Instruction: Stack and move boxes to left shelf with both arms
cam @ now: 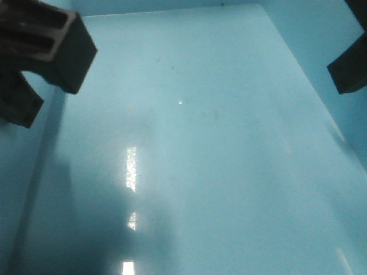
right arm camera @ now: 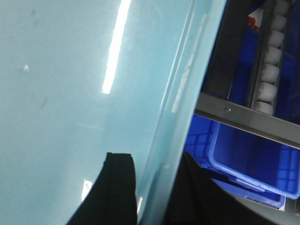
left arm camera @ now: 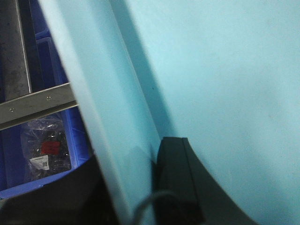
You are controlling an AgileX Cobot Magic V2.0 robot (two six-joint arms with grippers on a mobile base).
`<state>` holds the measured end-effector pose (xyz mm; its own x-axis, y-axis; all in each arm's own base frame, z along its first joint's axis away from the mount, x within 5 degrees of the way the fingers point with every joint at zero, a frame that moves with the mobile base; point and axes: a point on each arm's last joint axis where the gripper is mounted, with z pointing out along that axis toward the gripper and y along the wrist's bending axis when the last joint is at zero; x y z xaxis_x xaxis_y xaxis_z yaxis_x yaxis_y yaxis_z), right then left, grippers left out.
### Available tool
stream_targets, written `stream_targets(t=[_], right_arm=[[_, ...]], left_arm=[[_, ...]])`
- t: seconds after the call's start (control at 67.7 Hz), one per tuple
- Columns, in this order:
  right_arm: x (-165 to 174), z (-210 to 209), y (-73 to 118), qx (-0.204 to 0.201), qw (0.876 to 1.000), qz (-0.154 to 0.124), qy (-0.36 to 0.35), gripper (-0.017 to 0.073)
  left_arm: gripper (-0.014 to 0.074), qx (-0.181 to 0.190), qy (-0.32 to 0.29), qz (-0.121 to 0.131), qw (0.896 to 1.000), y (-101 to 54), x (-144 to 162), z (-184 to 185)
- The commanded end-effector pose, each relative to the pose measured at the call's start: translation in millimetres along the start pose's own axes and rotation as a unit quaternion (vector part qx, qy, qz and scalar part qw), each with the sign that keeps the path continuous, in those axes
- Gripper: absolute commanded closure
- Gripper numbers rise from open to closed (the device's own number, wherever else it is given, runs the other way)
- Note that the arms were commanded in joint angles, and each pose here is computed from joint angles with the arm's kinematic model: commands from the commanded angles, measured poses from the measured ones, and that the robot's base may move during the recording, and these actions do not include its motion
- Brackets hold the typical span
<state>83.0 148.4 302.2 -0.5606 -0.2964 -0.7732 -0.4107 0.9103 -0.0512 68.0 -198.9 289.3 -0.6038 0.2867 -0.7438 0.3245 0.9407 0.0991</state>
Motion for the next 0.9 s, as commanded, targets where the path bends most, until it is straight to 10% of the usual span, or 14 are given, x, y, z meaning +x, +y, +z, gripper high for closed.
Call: stream_targets(t=[0.0,0.488,0.887], right_arm=[[-26,-13,9.5,-0.066,0.992,-0.035,-0.101,0.0522],[-26,-14,11.2,-0.075,0.992,-0.034,-0.1,0.0522],[-57,-31,6.3,-0.085,0.988,0.022,-0.127,0.0522]], left_arm=[[0.0596,0.047,-0.074,0.037,0.995,-6.1,-18,-11],[0.0596,0.047,-0.074,0.036,0.995,-6.1,-19,-12],[0.0596,0.061,-0.105,0.043,0.992,-5.9,-53,-28]])
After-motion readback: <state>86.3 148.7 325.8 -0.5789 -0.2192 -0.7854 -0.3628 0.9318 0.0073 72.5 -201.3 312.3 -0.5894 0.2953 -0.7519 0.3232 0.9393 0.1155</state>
